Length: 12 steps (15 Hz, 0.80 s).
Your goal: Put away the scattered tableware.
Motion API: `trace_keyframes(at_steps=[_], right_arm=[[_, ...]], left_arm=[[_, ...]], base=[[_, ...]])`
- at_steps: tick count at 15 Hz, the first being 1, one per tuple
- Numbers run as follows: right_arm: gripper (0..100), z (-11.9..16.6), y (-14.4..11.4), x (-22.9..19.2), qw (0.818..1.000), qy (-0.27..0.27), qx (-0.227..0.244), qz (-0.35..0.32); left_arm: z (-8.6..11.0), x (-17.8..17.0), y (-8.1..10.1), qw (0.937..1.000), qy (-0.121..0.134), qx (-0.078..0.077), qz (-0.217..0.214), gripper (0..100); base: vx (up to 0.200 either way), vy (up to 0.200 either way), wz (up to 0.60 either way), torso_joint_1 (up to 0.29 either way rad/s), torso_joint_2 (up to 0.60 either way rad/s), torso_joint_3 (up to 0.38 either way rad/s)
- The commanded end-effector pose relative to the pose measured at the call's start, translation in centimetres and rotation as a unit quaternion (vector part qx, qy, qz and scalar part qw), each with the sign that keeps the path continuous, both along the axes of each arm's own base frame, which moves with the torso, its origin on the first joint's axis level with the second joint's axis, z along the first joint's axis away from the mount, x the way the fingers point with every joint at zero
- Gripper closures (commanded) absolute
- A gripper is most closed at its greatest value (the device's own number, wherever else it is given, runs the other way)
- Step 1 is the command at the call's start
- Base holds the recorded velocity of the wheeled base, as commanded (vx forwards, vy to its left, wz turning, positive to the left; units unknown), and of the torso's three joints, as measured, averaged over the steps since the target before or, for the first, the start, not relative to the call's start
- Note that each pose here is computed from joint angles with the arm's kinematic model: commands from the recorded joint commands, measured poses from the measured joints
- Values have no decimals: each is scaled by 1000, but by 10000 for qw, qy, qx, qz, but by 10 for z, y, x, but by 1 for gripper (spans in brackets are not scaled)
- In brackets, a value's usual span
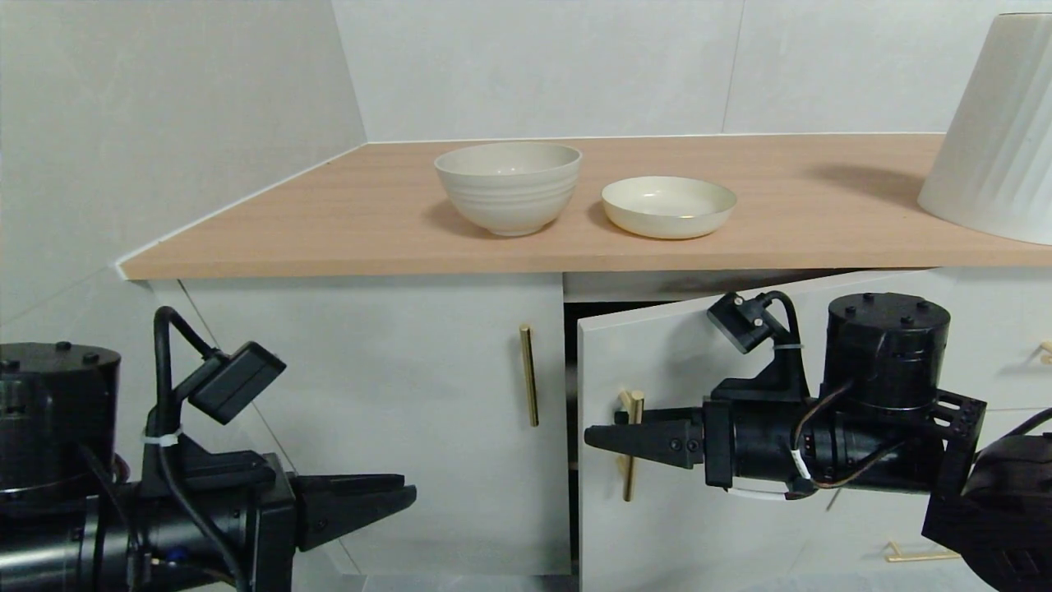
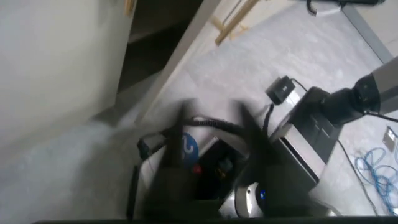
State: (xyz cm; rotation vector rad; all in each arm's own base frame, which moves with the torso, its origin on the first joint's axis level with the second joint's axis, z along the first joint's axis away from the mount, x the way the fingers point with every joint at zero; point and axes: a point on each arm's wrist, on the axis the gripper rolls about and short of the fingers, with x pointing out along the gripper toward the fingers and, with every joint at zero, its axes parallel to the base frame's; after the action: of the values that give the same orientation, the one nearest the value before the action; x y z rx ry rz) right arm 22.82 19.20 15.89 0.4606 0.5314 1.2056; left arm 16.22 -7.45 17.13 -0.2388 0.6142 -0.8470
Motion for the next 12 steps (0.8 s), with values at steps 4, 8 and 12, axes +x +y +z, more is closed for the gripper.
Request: trace_keyframes(at_steps=[4, 8, 12], right_arm=[[0, 1, -1, -1, 10000, -18, 13, -1], [0, 4, -2, -2, 10000, -55, 41, -1], [0, 8, -3, -4, 9999, -103, 80, 6]], left_arm=[[-4, 20, -12, 10000, -29, 20, -7, 100], [2, 63, -32, 9990, -360, -162, 210, 100], [-21, 92, -55, 9992, -354, -157, 39, 100]], base=[[0, 0, 0, 0, 0, 0], [0, 0, 0, 0, 0, 0], [0, 0, 0, 0, 0, 0]])
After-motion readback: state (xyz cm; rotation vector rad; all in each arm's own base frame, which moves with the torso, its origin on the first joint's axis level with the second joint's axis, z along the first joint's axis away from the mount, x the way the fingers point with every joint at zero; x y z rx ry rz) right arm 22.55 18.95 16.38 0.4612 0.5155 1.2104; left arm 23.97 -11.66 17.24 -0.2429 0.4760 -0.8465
